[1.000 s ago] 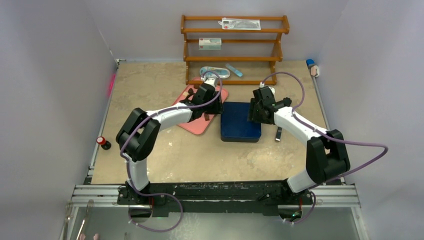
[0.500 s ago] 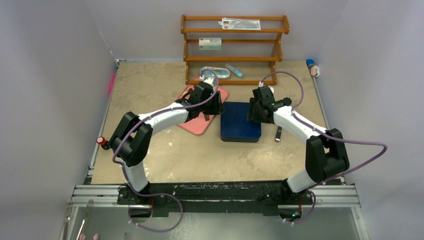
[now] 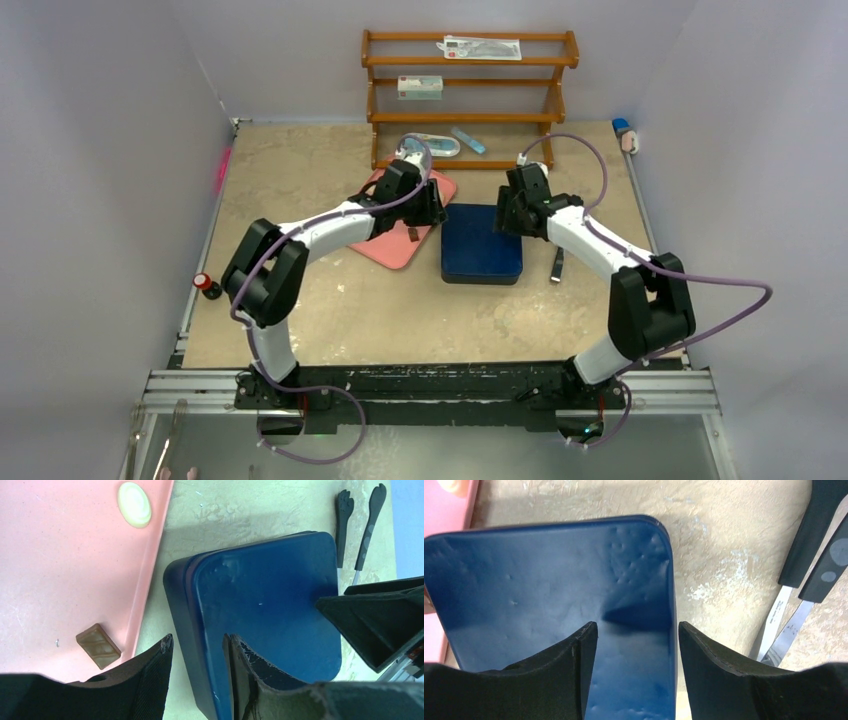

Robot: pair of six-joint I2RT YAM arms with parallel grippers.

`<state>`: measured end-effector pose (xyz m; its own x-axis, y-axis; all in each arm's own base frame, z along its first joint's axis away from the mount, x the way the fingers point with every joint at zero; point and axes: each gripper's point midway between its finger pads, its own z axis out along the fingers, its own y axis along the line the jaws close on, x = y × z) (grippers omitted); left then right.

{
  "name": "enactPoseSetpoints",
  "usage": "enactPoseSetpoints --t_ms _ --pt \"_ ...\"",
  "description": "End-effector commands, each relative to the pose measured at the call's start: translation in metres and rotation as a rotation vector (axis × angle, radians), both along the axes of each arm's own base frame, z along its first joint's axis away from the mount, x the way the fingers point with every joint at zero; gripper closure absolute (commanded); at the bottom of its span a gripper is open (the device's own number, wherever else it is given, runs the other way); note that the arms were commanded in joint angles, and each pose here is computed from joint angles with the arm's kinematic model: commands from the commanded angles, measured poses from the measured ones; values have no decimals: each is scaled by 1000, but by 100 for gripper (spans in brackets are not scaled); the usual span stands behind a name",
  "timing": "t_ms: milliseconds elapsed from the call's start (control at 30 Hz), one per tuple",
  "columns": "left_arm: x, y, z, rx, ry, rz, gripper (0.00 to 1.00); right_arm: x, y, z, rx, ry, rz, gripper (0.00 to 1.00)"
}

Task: Pack the chocolate
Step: Close the box lid on the packing box.

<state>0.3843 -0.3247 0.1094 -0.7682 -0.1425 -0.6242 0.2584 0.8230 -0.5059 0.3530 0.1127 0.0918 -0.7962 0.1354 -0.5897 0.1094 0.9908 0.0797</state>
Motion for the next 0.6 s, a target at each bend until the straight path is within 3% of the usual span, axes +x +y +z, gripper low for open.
enactPoseSetpoints --t_ms 0,567 --pt "17 -10 9 -60 -19 -18 59 22 -1 14 7 -55 -4 36" --pt "35 -18 -12 -115 14 -26 59 43 1 -13 27 -11 1 36"
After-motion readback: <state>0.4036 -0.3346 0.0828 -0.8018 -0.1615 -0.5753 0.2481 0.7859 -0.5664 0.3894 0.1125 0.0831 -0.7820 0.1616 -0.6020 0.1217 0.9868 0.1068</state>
